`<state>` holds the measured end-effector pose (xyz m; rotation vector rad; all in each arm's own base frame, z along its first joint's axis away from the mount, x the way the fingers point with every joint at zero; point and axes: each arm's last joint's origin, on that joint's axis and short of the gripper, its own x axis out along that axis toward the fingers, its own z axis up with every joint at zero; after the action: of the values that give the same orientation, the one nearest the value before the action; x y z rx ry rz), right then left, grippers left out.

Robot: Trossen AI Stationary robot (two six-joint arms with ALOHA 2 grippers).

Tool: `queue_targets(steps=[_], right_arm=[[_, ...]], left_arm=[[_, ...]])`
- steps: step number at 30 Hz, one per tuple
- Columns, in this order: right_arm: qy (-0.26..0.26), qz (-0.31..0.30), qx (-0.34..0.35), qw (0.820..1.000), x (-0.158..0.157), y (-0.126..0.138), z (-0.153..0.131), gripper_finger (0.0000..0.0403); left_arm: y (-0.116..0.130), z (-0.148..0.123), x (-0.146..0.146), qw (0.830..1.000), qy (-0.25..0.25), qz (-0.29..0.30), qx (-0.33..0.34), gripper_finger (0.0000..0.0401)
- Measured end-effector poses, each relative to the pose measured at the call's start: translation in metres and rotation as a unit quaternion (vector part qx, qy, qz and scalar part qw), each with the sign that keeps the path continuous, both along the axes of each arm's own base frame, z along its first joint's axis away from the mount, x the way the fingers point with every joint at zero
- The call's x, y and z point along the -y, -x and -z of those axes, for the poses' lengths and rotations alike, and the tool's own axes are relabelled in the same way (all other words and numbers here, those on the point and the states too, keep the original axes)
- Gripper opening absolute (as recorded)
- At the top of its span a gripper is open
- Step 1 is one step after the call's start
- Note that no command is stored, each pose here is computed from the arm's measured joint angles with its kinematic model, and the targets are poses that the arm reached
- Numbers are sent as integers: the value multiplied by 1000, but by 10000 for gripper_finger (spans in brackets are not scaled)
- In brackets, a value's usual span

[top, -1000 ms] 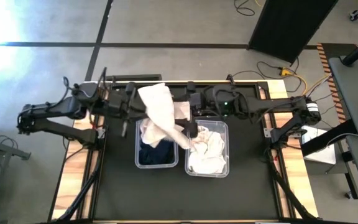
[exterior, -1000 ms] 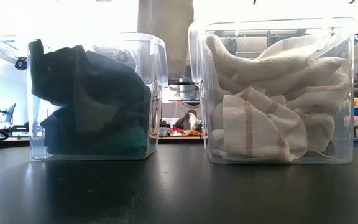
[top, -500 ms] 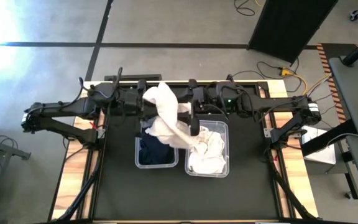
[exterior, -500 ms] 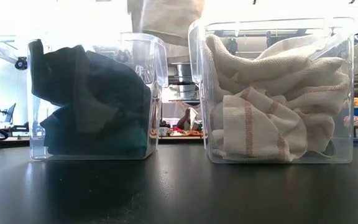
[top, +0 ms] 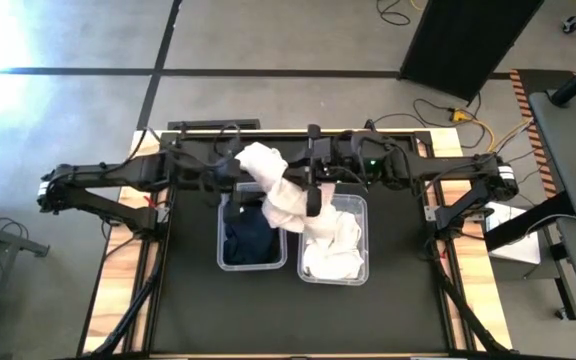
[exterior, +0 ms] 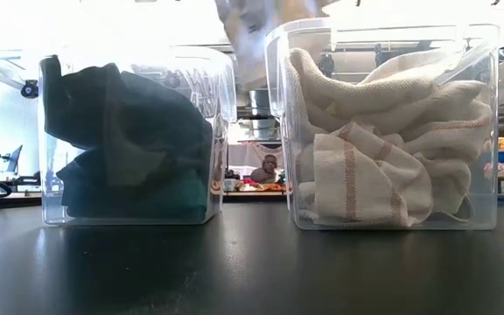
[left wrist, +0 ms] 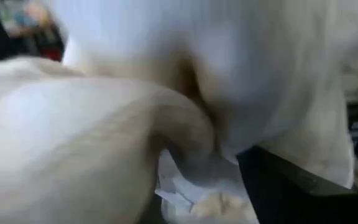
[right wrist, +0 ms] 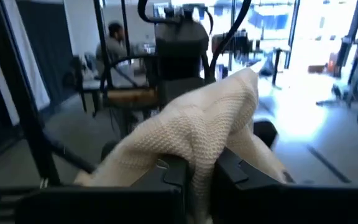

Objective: Sort towels by color in basket
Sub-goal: Put the white towel into the right transparent bin

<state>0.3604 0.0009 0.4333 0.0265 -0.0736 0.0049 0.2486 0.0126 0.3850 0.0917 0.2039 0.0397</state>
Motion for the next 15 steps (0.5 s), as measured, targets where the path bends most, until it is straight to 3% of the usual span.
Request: queue_targets(steps=[6,15], right_arm=[[0,-2,-47,999,-2,17,-8,23],[43,-66,-93,993,-36,88,-41,21]], left_arm=[[17,6,0,995,7,-12,-101,236],[45,8,2,983,56,-29,-173,234]])
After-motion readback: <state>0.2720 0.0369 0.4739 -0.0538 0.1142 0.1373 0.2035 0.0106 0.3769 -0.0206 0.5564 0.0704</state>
